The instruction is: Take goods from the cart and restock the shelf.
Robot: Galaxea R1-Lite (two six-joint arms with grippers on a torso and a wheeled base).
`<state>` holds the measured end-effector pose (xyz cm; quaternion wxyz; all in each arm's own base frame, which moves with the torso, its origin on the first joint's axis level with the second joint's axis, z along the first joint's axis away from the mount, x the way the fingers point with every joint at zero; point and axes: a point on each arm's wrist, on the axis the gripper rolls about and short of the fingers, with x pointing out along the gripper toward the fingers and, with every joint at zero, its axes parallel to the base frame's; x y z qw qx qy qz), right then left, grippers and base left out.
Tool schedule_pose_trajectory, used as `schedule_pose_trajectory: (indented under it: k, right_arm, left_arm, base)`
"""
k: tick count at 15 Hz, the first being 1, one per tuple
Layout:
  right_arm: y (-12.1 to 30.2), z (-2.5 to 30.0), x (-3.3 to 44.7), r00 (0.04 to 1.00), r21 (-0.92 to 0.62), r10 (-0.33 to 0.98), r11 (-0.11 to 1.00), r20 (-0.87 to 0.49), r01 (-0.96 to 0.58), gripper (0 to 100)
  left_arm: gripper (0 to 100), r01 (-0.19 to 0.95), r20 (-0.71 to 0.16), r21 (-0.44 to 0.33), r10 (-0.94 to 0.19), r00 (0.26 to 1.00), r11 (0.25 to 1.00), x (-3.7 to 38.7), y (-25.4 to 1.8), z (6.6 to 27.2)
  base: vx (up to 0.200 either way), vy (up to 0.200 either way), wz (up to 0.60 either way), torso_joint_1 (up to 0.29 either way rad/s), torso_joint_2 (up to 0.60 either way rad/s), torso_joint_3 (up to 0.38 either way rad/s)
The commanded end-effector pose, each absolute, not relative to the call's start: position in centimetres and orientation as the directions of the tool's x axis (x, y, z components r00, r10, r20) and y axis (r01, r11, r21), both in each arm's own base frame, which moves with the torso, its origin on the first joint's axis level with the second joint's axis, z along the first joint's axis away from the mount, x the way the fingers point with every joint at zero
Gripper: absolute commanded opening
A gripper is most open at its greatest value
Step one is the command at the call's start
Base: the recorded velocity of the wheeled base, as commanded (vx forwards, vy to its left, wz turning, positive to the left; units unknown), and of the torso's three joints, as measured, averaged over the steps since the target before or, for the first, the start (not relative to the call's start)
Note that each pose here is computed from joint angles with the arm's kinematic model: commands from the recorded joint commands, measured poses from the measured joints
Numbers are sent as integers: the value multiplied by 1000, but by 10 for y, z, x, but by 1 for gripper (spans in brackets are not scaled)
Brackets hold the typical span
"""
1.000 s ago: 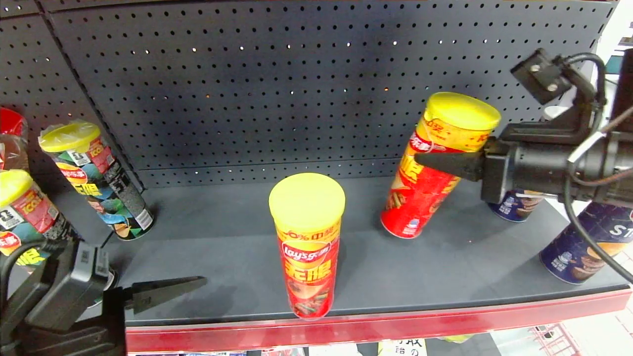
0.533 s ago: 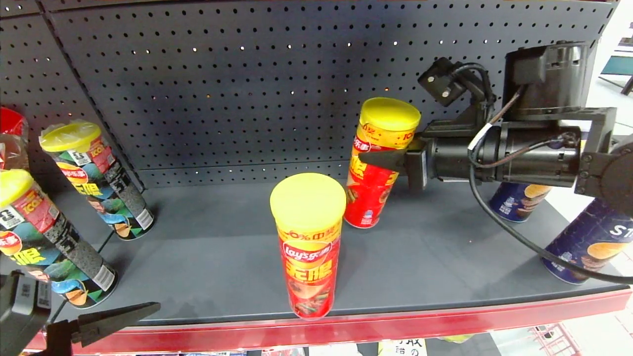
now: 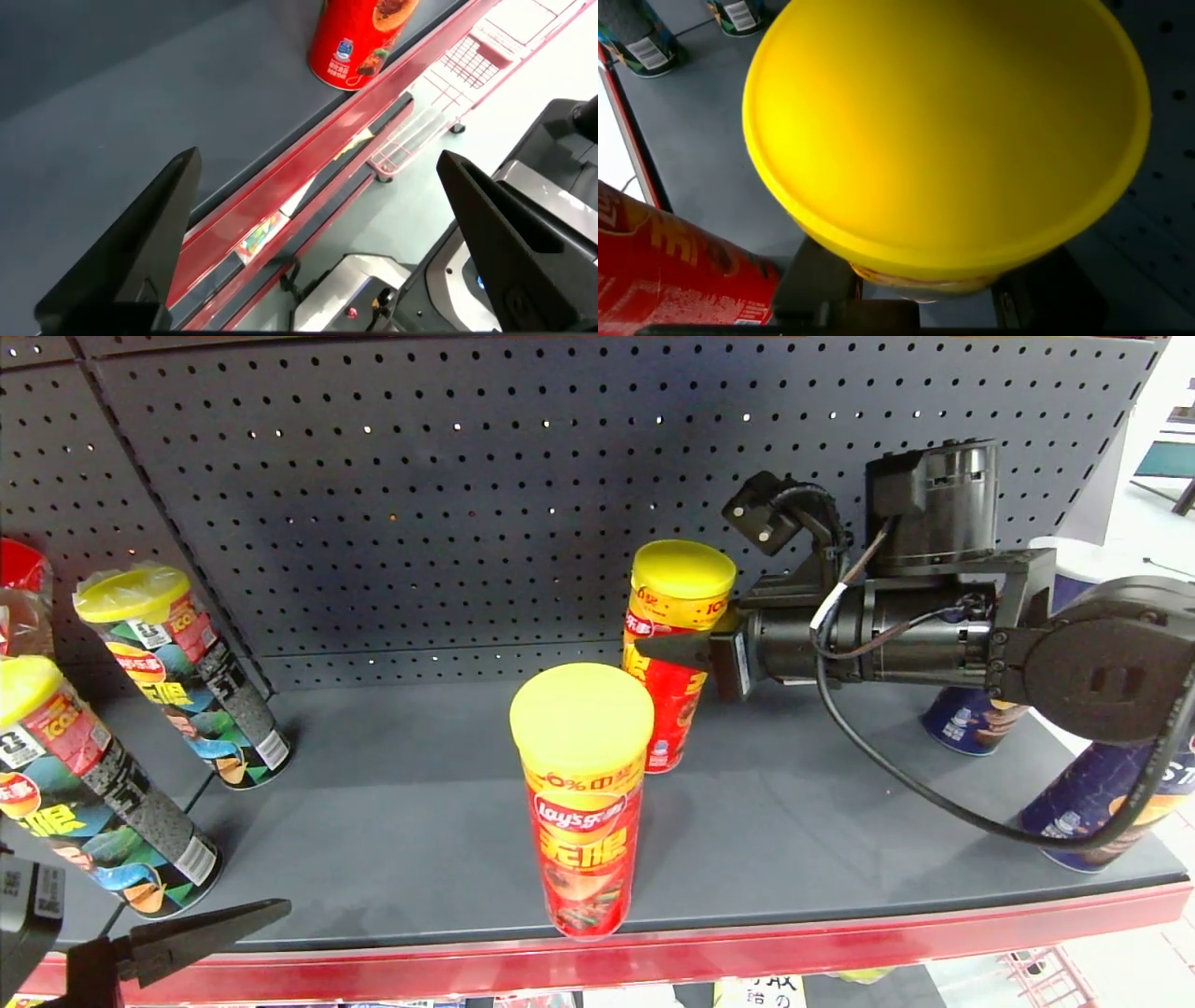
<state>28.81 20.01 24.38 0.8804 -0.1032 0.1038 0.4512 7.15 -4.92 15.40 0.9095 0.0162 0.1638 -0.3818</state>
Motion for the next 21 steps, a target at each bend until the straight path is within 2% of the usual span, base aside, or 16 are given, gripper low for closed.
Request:
schedule_pose_trajectory:
  k: [1, 10, 11, 17, 21]
  right_arm:
    - [204, 240, 289, 564, -85, 775, 566, -284, -820, 0]
    - [212, 235, 287, 543, -78, 785, 547, -298, -834, 0]
    - [212, 236, 287, 543, -79, 786, 547, -295, -834, 100]
    - [200, 237, 270, 547, -69, 779, 555, -305, -829, 100]
    - [166, 226, 226, 561, -44, 749, 586, -352, -809, 100]
  left_arm:
    - [100, 700, -313, -97, -689, 654, 708, 72, -49, 154]
    - [100, 700, -310, -96, -690, 654, 708, 72, -49, 154]
    - [100, 700, -311, -97, -689, 654, 708, 72, -49, 154]
    - [100, 692, -336, -100, -679, 653, 715, 75, -51, 151]
    - [100, 663, -374, -93, -643, 669, 743, 90, -59, 156]
  base:
    - [0, 0, 0, 0, 0, 0]
    - [0, 0, 0, 0, 0, 0]
    - [0, 0, 0, 0, 0, 0]
    - [0, 0, 0, 0, 0, 0]
    - [0, 0, 0, 0, 0, 0]
